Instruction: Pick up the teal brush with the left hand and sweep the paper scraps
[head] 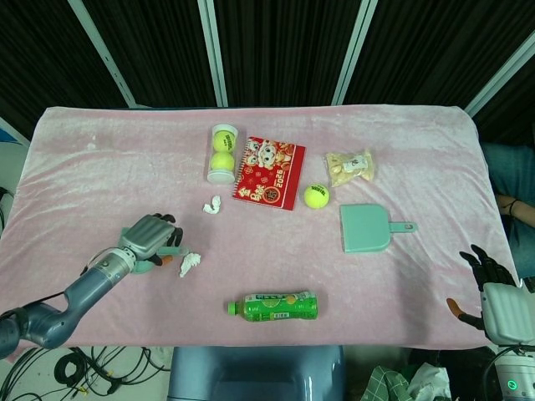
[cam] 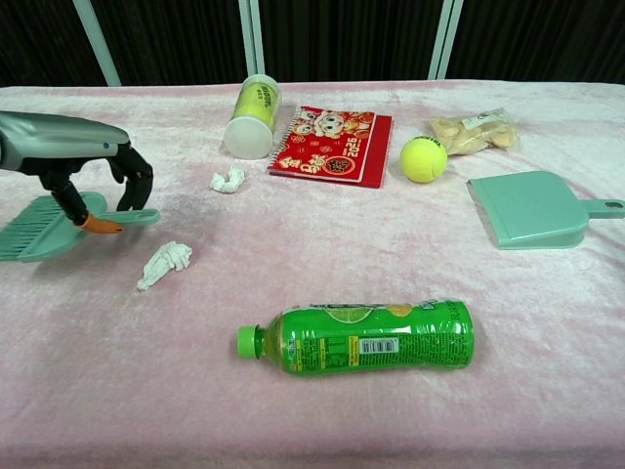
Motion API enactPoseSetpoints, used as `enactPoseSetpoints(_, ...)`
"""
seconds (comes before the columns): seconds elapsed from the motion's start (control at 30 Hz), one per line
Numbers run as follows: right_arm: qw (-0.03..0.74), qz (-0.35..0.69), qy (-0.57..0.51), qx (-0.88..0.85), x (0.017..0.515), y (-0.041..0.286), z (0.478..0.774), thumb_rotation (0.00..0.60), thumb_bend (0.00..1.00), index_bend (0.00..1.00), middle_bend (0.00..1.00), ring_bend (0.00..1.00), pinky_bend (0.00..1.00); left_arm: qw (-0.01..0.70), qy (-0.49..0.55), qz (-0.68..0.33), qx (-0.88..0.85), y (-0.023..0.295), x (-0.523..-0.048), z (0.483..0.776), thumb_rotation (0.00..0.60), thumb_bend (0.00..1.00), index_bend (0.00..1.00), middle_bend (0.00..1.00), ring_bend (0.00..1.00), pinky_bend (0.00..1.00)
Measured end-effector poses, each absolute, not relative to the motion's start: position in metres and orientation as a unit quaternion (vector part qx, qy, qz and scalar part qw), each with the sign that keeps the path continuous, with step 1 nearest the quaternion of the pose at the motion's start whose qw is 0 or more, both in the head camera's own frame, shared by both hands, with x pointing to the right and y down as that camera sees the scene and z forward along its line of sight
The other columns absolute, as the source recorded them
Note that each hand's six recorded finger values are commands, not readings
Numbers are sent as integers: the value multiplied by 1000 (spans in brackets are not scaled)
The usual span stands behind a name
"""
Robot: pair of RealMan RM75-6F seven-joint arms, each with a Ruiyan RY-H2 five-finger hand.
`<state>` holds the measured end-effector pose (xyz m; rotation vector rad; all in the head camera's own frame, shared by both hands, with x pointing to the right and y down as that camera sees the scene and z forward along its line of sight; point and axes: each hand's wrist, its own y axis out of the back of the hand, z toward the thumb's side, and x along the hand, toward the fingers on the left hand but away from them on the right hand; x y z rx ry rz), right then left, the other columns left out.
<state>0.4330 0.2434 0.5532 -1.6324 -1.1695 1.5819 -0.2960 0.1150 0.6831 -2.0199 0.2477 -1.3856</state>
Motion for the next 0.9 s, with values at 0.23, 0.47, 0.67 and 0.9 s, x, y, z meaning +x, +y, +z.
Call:
enactPoseSetpoints(0.23, 287, 593, -437, -612, 433, 244, 553, 600, 146, 174, 75, 137, 176, 325, 95, -537, -773, 137, -309, 672, 600, 353, 589, 588, 202, 265)
enactPoseSetpoints(0.47, 288, 592, -438, -612, 433, 244, 553, 600, 146, 173, 75, 137, 176, 334, 147, -529, -766, 151, -301, 676, 600, 353, 597, 587, 202, 265)
enactPoseSetpoints(0.67, 287, 593, -438, -612, 433, 244, 553, 600, 146, 174, 75, 137, 176, 316, 188, -515, -774, 162, -289, 690, 600, 353, 603, 591, 202, 265)
enactPoseSetpoints(0.9, 287, 593, -438, -612, 433, 244, 553, 600, 145, 174, 75, 137, 176, 292, 232, -480, -794, 161, -270, 697, 600, 353, 613, 599, 202, 265)
